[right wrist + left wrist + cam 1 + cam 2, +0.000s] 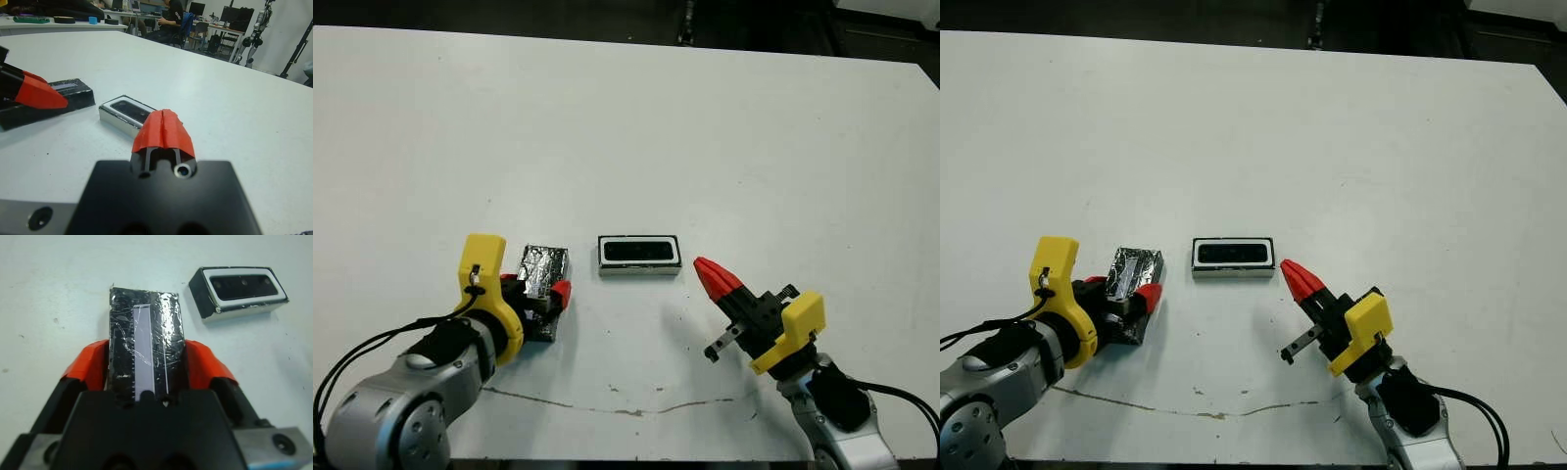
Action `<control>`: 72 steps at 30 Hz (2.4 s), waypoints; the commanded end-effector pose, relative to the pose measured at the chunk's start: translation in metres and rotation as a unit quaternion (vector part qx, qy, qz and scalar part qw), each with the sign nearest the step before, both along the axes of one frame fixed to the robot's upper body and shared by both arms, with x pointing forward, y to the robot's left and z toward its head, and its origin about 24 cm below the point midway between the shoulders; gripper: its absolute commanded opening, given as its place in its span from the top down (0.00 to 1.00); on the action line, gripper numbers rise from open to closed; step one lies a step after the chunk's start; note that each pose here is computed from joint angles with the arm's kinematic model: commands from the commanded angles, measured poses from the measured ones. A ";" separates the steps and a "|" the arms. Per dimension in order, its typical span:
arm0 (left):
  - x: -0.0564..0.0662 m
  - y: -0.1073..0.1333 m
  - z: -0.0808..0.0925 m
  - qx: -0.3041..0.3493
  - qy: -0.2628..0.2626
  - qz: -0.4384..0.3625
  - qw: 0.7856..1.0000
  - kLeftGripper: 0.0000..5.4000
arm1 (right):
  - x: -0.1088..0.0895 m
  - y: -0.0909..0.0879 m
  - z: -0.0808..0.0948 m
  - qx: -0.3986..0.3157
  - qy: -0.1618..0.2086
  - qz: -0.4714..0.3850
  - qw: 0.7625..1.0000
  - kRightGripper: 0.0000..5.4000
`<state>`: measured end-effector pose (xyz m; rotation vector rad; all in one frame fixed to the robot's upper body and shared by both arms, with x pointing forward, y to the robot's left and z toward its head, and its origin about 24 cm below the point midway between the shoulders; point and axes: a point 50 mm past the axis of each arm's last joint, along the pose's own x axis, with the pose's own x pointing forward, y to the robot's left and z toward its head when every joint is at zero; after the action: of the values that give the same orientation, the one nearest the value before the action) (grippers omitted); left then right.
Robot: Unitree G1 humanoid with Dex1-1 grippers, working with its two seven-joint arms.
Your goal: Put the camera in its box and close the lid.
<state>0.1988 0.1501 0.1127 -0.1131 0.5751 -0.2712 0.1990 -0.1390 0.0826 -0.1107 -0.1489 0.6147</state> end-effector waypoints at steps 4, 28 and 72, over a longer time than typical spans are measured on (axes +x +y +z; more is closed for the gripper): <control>-0.002 0.005 -0.005 0.004 0.017 -0.010 1.000 0.42 | 0.000 -0.001 -0.003 -0.003 0.009 0.003 1.000 1.00; 0.075 0.046 0.072 0.117 -0.251 -0.303 0.912 0.42 | 0.002 -0.002 -0.005 -0.004 0.010 0.003 1.000 1.00; 0.124 0.008 0.011 0.033 -0.125 -0.590 0.797 0.42 | 0.018 -0.040 0.017 0.044 -0.027 -0.076 0.996 1.00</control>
<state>0.3251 0.1574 0.1327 0.3785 0.3079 -1.4798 0.2192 -0.1766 0.1012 -0.0381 -0.2243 0.4625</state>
